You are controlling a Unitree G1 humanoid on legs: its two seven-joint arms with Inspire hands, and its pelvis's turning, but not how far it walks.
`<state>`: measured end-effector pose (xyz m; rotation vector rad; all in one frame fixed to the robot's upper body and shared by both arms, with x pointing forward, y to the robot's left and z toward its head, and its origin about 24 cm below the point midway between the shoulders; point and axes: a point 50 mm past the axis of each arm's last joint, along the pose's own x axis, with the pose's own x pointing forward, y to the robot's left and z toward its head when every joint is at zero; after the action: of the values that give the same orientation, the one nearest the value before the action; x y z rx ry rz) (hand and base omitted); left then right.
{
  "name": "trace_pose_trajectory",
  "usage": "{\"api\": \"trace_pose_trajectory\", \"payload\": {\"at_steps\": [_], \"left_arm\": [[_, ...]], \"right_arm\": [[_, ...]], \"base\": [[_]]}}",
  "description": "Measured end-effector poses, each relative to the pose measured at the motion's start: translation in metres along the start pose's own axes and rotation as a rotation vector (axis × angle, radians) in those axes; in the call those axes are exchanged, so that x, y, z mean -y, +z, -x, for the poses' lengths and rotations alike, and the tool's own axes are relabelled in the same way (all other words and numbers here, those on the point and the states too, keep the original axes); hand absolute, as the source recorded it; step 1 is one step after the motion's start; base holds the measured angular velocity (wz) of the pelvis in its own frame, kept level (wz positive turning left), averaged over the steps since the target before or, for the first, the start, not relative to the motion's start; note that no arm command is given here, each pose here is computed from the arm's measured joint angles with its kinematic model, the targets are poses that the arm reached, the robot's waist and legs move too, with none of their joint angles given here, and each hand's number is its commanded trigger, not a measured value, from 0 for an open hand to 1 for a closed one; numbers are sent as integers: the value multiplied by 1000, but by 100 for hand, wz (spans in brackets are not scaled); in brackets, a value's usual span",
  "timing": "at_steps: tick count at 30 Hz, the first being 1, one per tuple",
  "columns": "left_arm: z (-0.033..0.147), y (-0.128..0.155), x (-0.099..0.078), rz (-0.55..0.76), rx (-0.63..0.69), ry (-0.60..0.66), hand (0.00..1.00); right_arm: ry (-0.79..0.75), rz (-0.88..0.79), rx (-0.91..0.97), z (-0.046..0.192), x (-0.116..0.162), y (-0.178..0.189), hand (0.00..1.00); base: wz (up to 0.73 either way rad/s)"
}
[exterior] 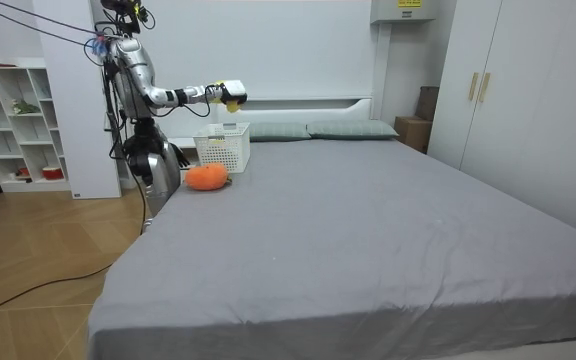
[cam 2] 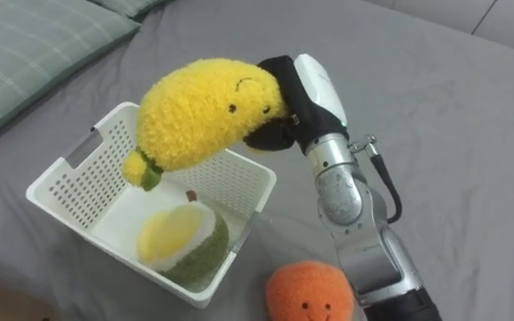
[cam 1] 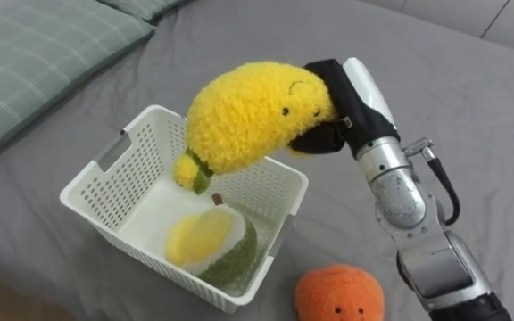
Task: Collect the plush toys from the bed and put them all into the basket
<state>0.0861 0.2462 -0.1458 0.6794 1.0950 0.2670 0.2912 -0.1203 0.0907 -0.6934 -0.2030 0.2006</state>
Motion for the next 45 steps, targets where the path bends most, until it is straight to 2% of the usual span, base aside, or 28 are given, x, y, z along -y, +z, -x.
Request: {"api": "trace_pose_trajectory", "payload": {"at_steps": [7,8,9,10,11,15,24,45], "left_arm": [[-1,1,0,-9,2,-1,0],[-1,1,1,-13,4,-3,0],[-1,3,1,-19,10,-6,0],[-1,4,2,-19,15,-7,0],[-1,5,2,-21,17,-7,0],[-2,13,0,-69,59,-15,0],[-3,17,0,-71,70,-21,0],[-3,24,-3,-92,102,39,0]], "right_arm": [[78,-15,21,-1,-19,7,100],[83,-15,23,-1,-20,8,93],[95,-14,25,-2,-23,9,53],[106,-12,29,-1,-26,10,7],[112,-9,32,-1,-27,11,0],[134,17,51,-3,-32,16,0],[188,91,90,-13,-41,25,0],[190,85,61,-13,-45,18,0]], "base": [[8],[7],[0],[0],[4],[1],[0],[0]]}}
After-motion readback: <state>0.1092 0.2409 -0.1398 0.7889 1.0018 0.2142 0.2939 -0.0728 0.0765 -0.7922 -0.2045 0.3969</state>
